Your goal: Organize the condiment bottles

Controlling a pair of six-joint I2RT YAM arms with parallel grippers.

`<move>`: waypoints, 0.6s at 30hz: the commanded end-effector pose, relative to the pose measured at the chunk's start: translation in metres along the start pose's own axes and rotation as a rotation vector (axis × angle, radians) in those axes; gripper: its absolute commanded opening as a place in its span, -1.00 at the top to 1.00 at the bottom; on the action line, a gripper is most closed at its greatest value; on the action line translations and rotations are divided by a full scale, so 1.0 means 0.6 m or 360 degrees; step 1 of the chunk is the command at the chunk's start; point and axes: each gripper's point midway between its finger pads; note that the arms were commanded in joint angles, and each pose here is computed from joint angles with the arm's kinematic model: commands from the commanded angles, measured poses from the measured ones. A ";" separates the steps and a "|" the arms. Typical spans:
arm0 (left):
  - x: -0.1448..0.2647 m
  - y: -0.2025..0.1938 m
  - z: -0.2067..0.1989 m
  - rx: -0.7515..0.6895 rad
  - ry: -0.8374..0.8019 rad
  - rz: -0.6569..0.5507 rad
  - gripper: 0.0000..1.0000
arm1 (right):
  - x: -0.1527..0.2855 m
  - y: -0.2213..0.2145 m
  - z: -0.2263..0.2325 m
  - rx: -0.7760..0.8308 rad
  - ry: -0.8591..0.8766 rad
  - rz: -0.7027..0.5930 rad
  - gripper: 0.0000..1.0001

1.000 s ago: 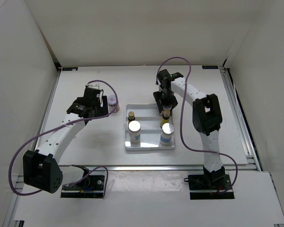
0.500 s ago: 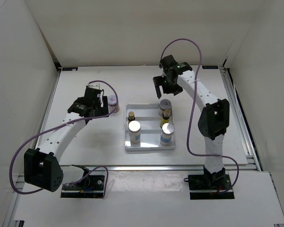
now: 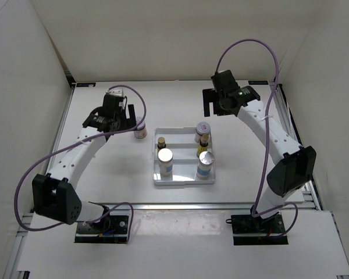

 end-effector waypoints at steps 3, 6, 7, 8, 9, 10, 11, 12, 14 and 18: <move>-0.040 0.040 -0.100 0.0027 -0.0295 0.0109 -1.00 | 0.002 -0.036 -0.006 -0.0037 -0.0037 -0.0005 -0.98; -0.080 0.041 -0.126 0.0019 -0.0317 0.0184 -1.00 | 0.002 -0.060 -0.002 -0.0029 -0.0018 0.0024 -0.98; -0.087 0.050 -0.133 0.0020 -0.0322 0.0175 -1.00 | 0.000 -0.066 0.004 -0.0041 0.0008 0.0040 -0.98; -0.098 0.047 -0.135 0.0017 -0.0312 0.0192 -1.00 | 0.004 -0.068 0.008 -0.0043 0.0038 0.0036 -0.98; -0.118 0.043 -0.138 0.0013 -0.0296 0.0219 -1.00 | 0.005 -0.076 0.008 -0.0040 0.0038 0.0046 -0.98; -0.130 0.036 -0.133 0.0008 -0.0260 0.0234 -1.00 | 0.006 -0.076 0.011 -0.0040 0.0052 0.0046 -0.98; -0.139 0.042 -0.133 0.0007 -0.0238 0.0221 -1.00 | 0.007 -0.083 0.010 -0.0039 0.0052 0.0053 -0.98; -0.156 0.026 -0.130 0.0000 -0.0213 0.0264 -1.00 | 0.012 -0.081 0.009 -0.0042 0.0053 0.0039 -0.98; -0.169 0.031 -0.127 0.0030 -0.0196 0.0268 -1.00 | 0.014 -0.081 0.011 -0.0046 0.0067 0.0028 -0.98; -0.204 0.015 -0.109 0.0041 -0.0132 0.0336 -1.00 | 0.013 -0.091 0.014 -0.0027 0.0087 0.0044 -0.98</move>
Point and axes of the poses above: each gripper's point midway between its finger pads, its own x axis back along the fingers, its own z axis along the line the jaws close on, y = z × x, and after that the axes turned 14 degrees about x, right-handed
